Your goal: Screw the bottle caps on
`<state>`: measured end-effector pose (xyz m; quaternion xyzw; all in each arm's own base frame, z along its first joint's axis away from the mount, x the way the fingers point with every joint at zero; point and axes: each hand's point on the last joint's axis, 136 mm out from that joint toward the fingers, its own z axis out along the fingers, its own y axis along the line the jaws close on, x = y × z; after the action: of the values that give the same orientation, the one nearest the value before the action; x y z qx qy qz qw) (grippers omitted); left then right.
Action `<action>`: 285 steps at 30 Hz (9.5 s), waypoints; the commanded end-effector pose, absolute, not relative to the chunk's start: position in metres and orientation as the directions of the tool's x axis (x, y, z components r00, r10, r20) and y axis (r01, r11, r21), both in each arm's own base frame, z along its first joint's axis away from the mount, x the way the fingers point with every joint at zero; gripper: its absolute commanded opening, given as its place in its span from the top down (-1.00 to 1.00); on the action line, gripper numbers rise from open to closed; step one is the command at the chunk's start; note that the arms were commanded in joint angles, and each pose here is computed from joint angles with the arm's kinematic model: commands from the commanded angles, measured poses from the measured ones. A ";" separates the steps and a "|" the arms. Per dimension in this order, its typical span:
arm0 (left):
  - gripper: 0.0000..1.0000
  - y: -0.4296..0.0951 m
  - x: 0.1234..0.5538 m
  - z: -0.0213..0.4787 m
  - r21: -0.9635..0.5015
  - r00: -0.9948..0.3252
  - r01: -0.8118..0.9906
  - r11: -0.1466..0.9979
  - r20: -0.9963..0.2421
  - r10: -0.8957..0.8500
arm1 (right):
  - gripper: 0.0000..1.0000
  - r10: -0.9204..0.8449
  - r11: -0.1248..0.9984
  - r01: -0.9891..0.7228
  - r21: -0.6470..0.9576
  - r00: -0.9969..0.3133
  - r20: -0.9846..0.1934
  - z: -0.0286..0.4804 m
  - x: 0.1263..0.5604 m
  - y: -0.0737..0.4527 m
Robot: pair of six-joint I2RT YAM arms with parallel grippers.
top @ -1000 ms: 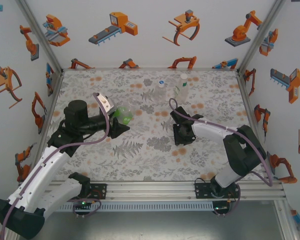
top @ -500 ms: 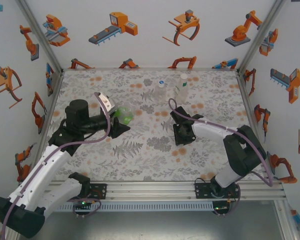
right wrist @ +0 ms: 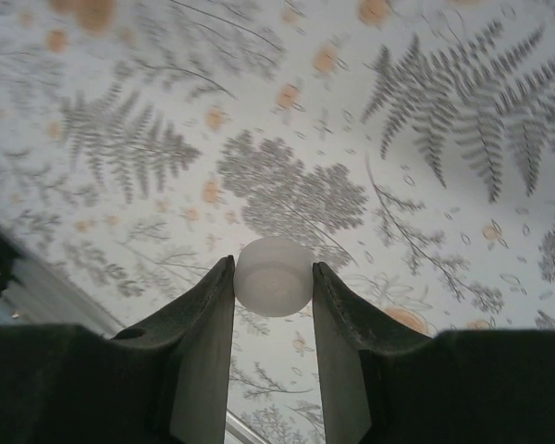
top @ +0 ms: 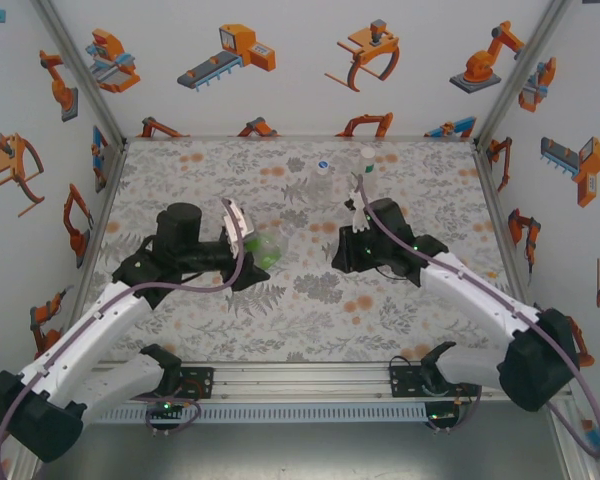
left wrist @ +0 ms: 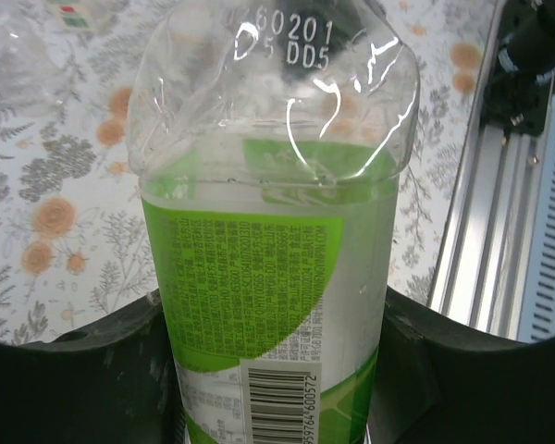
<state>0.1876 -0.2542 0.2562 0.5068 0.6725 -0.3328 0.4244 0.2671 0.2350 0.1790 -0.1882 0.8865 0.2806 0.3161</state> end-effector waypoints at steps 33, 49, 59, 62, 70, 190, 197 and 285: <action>1.00 -0.272 0.098 0.242 0.062 0.142 0.981 -0.182 -0.869 0.474 | 1.00 -0.035 -0.212 -0.951 -0.225 0.238 -0.971 0.342 0.096 0.267; 1.00 -0.273 0.094 0.238 0.065 0.156 0.978 -0.196 -0.855 0.495 | 1.00 -0.084 -0.287 -0.927 -0.241 0.274 -0.958 0.341 0.082 0.287; 1.00 -0.274 0.094 0.239 0.065 0.154 0.979 -0.193 -0.856 0.493 | 1.00 -0.127 -0.246 -0.934 -0.259 0.296 -0.947 0.336 0.086 0.292; 1.00 -0.274 0.092 0.241 0.067 0.158 0.978 -0.199 -0.859 0.487 | 1.00 -0.159 -0.211 -0.938 -0.274 0.309 -0.938 0.333 0.091 0.293; 1.00 -0.273 0.092 0.242 0.063 0.152 0.979 -0.193 -0.860 0.487 | 1.00 -0.165 -0.210 -0.934 -0.288 0.324 -0.931 0.335 0.089 0.297; 1.00 -0.262 0.152 0.256 0.198 0.120 0.973 0.118 -0.871 0.476 | -0.33 0.119 0.497 -0.607 0.621 -0.661 -0.741 0.353 0.181 0.308; 1.00 -0.272 0.127 0.248 0.061 0.074 0.997 -0.043 -0.874 0.480 | -0.28 -0.016 0.428 -0.823 0.375 -0.421 -0.907 0.382 0.158 0.296; 1.00 -0.276 0.067 0.260 -0.126 0.034 0.924 -0.361 -0.913 0.406 | 0.94 -0.055 -0.353 -0.816 -0.458 0.506 -0.861 0.367 0.032 0.282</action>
<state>0.0692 -0.2788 0.2528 0.6682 0.5042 -0.4790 0.2641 0.0562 0.2888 0.3615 -0.6953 0.3811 0.3749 0.4804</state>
